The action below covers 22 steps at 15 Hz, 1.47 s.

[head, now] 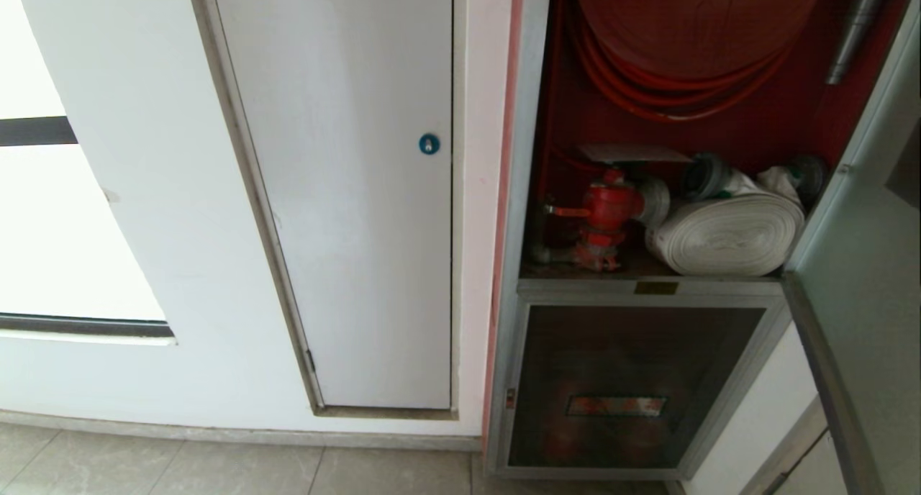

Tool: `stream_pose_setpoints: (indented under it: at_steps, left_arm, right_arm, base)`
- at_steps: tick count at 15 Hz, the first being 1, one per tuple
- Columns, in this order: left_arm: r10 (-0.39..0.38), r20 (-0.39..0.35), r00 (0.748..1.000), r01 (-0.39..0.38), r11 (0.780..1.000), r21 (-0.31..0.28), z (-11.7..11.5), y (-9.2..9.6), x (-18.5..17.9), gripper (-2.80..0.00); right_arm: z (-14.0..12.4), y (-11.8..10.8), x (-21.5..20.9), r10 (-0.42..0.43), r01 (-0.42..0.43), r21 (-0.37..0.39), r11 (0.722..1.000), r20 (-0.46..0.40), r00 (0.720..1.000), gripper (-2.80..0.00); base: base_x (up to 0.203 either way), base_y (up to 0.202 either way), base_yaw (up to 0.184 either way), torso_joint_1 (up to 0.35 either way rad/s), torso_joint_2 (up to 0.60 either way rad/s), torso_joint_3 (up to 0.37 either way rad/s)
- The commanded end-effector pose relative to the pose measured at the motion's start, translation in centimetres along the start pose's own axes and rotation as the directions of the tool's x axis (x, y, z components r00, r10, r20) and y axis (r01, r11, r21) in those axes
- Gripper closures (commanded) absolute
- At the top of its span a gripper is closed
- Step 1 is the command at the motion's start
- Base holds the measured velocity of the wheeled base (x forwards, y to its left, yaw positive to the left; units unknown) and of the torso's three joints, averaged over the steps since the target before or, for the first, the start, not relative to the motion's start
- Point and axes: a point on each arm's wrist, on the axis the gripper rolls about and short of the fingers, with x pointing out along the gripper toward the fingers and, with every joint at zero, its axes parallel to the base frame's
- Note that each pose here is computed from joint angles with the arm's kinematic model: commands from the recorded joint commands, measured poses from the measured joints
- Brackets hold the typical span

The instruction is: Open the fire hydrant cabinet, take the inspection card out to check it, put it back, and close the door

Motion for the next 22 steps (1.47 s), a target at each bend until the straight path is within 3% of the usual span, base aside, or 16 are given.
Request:
stream_pose_setpoints:
  at_steps: [1, 9, 14, 16, 19, 22]
  left_arm:
    - [0.0, -0.002, 1.0, 0.0, 1.0, 0.002, -0.1, 0.0, 0.0, 0.0]
    - [0.0, -0.002, 1.0, 0.0, 1.0, 0.0, -0.1, 0.0, 0.0, 0.0]
    - [0.001, -0.002, 1.0, -0.001, 1.0, 0.001, -0.1, 0.0, 0.0, 0.0]
    - [0.0, -0.002, 1.0, 0.0, 1.0, 0.0, -0.1, 0.0, 0.0, 0.0]
    - [0.0, -0.002, 1.0, 0.0, 1.0, 0.0, -0.1, 0.0, 0.0, 0.0]
    - [0.001, -0.002, 1.0, -0.001, 1.0, 0.0, -0.1, 0.0, 0.0, 0.0]
  right_arm:
    - [-0.1, -0.8, 0.3, -0.062, 0.062, -0.019, 0.998, 0.011, 0.998, 0.0]
    - [0.2, -3.3, 0.5, -0.22, 0.219, -0.101, 0.97, 0.004, 0.976, 0.0]
    - [0.6, -4.9, 0.3, -0.332, 0.33, -0.149, 0.932, 0.012, 0.943, 0.0]
    - [0.6, -5.6, 0.6, -0.397, 0.392, -0.18, 0.902, 0.008, 0.918, 0.0]
    - [0.5, -6.3, 1.8, -0.461, 0.443, -0.182, 0.878, -0.07, 0.885, 0.0]
    - [0.3, -7.4, 2.6, -0.486, 0.468, -0.15, 0.871, -0.127, 0.864, 0.0]
  base:
    - [0.0, 0.0, 0.0, 0.0, 0.0, 0.0]
    - [0.0, 0.0, 0.0, 0.0, 0.0, 0.0]
    - [0.0, 0.0, 0.0, 0.0, 0.0, 0.0]
    - [0.0, 0.0, 0.0, 0.0, 0.0, 0.0]
    - [0.0, 0.0, 0.0, 0.0, 0.0, 0.0]
    - [0.0, 0.0, 0.0, 0.0, 0.0, 0.0]
